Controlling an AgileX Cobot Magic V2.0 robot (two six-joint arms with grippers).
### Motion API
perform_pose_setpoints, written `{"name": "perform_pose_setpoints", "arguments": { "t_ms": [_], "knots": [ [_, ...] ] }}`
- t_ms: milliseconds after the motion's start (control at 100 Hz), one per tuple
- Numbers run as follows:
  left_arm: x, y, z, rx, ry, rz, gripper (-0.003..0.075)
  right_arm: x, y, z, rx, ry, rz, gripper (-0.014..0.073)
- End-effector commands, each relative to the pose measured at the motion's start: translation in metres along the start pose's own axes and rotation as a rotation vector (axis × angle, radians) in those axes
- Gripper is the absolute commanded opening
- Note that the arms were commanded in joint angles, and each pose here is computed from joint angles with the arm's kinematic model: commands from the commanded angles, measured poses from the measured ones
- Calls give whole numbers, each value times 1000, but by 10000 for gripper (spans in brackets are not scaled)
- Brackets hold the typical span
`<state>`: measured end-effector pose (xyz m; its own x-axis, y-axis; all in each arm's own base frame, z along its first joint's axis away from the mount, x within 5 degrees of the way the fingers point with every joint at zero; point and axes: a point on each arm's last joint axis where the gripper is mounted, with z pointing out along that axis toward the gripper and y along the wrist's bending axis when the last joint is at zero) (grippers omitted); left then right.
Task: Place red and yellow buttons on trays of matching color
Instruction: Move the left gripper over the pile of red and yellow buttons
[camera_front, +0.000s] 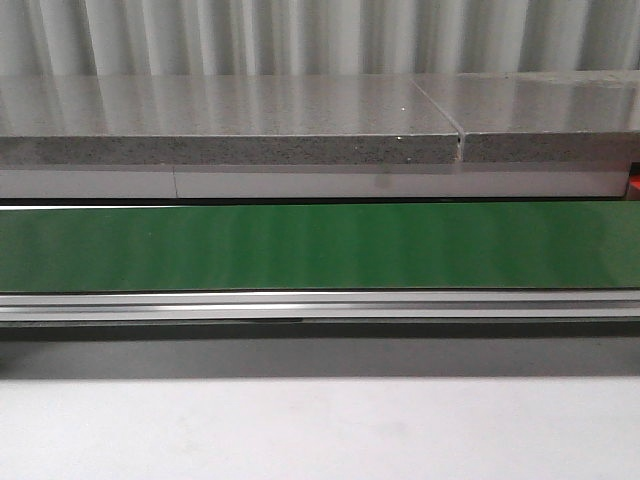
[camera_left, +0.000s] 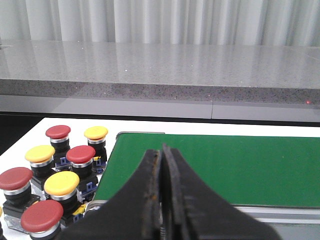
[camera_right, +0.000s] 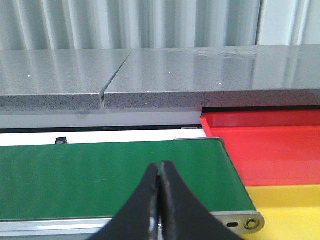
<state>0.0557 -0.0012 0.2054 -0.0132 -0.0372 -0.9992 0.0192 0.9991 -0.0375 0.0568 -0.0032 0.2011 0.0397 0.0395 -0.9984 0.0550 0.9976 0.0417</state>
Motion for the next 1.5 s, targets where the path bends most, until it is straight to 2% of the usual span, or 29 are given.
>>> {"name": "perform_pose_setpoints", "arguments": {
  "t_ms": [0,710,810,910,1100,1210,1310,1490],
  "knots": [
    [13,1,2,-2,-20,-18,-20,-15,1,-3,-3,-116,-8,-71],
    [11,1,2,-2,-32,-17,-20,-15,1,-3,-3,-116,-8,-71],
    [7,0,1,-2,12,-14,-20,-15,1,-3,-3,-116,-8,-71],
    [-5,0,-1,0,67,-14,-20,-15,1,-3,-3,-116,-8,-71],
    [-46,-2,-2,3,31,-14,-20,-15,1,-3,-3,-116,-8,-71],
    [-59,-3,1,2,142,-13,-20,-15,1,-3,-3,-116,-8,-71],
    [-72,-4,9,1,178,-14,-20,-15,1,-3,-3,-116,-8,-71],
    [-78,-2,24,-14,361,21,-20,-15,1,-3,-3,-116,-8,-71]
  ]
}}
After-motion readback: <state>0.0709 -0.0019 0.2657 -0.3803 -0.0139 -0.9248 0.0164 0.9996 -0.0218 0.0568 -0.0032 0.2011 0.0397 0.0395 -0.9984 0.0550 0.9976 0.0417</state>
